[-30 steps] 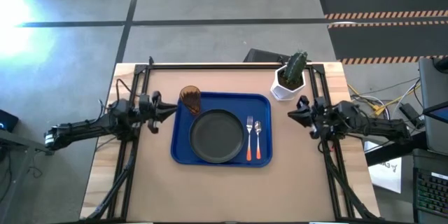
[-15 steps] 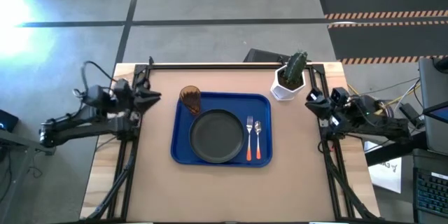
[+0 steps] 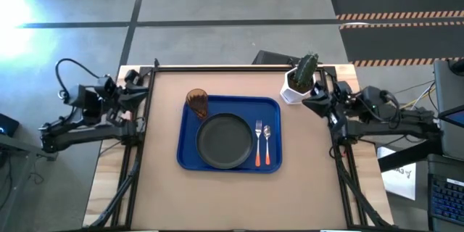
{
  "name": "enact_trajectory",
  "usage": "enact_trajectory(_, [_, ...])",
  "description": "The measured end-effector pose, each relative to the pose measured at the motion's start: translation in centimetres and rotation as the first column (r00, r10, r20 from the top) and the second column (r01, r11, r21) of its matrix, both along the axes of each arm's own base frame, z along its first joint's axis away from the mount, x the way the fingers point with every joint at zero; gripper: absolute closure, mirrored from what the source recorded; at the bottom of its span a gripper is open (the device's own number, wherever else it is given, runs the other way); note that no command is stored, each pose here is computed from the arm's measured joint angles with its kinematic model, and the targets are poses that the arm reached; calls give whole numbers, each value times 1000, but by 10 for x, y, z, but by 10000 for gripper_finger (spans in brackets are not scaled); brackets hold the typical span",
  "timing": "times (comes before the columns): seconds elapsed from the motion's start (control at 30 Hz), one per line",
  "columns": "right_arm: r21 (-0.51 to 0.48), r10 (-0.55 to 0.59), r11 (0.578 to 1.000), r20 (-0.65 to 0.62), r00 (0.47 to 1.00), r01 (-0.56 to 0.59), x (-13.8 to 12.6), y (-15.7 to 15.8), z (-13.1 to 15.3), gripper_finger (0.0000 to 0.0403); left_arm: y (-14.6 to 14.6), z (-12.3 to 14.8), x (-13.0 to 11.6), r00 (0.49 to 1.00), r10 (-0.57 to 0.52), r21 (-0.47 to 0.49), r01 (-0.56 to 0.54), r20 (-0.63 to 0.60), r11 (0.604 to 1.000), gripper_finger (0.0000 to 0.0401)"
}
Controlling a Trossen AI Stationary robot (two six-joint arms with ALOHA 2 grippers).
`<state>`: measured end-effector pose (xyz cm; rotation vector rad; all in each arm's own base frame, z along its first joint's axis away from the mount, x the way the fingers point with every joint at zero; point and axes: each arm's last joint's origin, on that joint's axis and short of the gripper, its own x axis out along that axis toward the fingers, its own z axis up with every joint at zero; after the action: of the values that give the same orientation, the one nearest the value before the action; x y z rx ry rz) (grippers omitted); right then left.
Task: Pick and place plate/cup/fork/spoon on tray
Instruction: Adjust the blue tray on the table
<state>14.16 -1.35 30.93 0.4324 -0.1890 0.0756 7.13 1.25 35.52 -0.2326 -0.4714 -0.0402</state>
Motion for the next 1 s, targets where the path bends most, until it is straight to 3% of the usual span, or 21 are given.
enact_trajectory(0.17, [-104, -21, 994, -43, 999, 17, 27, -3, 34, 380, -2, -2, -6, 1000, -1, 4, 1, 20, 1000, 343])
enact_trajectory(0.3, [-159, -84, 986, -168, 982, 57, 43, -7, 57, 364, -3, -2, -11, 999, -18, 19, 17, 38, 1000, 343])
enact_trajectory(0.5, [-247, -302, 945, -413, 859, 213, 68, -17, 77, 304, -5, -2, -15, 998, -22, 24, 21, 52, 999, 343])
enact_trajectory(0.67, [-339, -377, 916, -533, 757, 217, 106, -24, 79, 272, -5, -2, -14, 999, -22, 24, 21, 50, 999, 343])
enact_trajectory(0.77, [-383, -401, 902, -574, 714, 199, 130, -32, 78, 276, -4, -2, -14, 999, -23, 22, 22, 41, 1000, 343])
enact_trajectory(0.9, [-437, -413, 888, -623, 664, 142, 167, -41, 67, 313, -4, -4, -13, 1000, -25, 16, 25, 19, 1000, 343])
enact_trajectory(1.0, [-444, -420, 885, -625, 658, 143, 187, -51, 68, 339, -4, -5, -12, 999, -30, 14, 30, 13, 999, 343])
